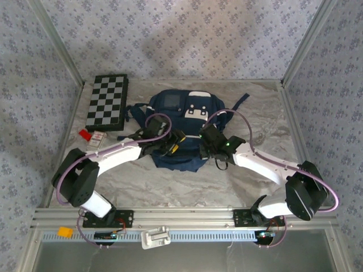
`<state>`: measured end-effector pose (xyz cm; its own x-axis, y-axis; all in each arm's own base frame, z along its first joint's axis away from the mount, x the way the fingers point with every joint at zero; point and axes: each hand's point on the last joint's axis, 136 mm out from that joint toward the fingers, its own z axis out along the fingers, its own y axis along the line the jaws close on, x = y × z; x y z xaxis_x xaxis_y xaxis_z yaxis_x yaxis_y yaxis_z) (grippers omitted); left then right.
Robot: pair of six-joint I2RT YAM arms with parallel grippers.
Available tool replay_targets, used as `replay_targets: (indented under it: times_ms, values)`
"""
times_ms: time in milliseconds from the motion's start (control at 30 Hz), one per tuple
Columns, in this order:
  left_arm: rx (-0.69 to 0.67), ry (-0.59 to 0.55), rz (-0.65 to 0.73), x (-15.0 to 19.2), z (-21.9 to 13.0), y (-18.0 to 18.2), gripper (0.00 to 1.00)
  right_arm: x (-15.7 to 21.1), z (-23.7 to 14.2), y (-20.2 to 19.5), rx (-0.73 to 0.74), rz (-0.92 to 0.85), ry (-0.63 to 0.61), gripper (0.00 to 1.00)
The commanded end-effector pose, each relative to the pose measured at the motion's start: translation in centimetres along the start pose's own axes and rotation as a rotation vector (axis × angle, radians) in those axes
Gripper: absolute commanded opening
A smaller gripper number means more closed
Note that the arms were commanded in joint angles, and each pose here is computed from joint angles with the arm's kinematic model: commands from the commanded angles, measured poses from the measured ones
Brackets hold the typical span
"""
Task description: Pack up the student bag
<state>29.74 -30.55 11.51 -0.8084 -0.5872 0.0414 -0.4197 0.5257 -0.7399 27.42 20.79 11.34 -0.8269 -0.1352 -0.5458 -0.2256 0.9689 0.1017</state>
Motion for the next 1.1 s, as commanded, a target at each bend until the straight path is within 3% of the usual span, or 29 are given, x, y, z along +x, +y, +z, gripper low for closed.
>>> replay_targets:
  times_ms: [0,133,267,433,800,900,1067]
  values:
    - [0.038,-0.072,-0.122,-0.7,0.7,-0.9,0.53,-0.8,0.1,-0.8,0.042,-0.009,-0.028,0.0]
    - [-0.003,-0.071,-0.152,-0.5,1.1,-0.1,0.5,-0.7,0.3,-0.8,0.036,-0.008,-0.028,0.0]
    - [-0.009,-0.156,-0.158,-0.1,-0.8,0.7,0.57,-0.6,0.5,-0.9,0.035,-0.009,-0.026,0.0]
    - [0.0,-0.163,-0.184,0.0,-2.1,0.7,0.65,-0.4,0.8,-1.1,0.03,0.005,-0.021,0.0]
    - [-0.042,-0.134,-0.233,1.3,1.0,1.2,0.71,-0.5,1.2,-1.2,0.017,0.025,-0.031,0.0]
    - [-0.069,-0.15,-0.221,0.4,1.8,0.9,0.66,-0.3,1.4,-1.4,0.024,0.023,-0.023,0.0]
    - [-0.121,-0.192,-0.199,-1.3,2.0,1.1,0.38,-0.6,1.5,-2.0,0.059,0.013,-0.032,0.0]
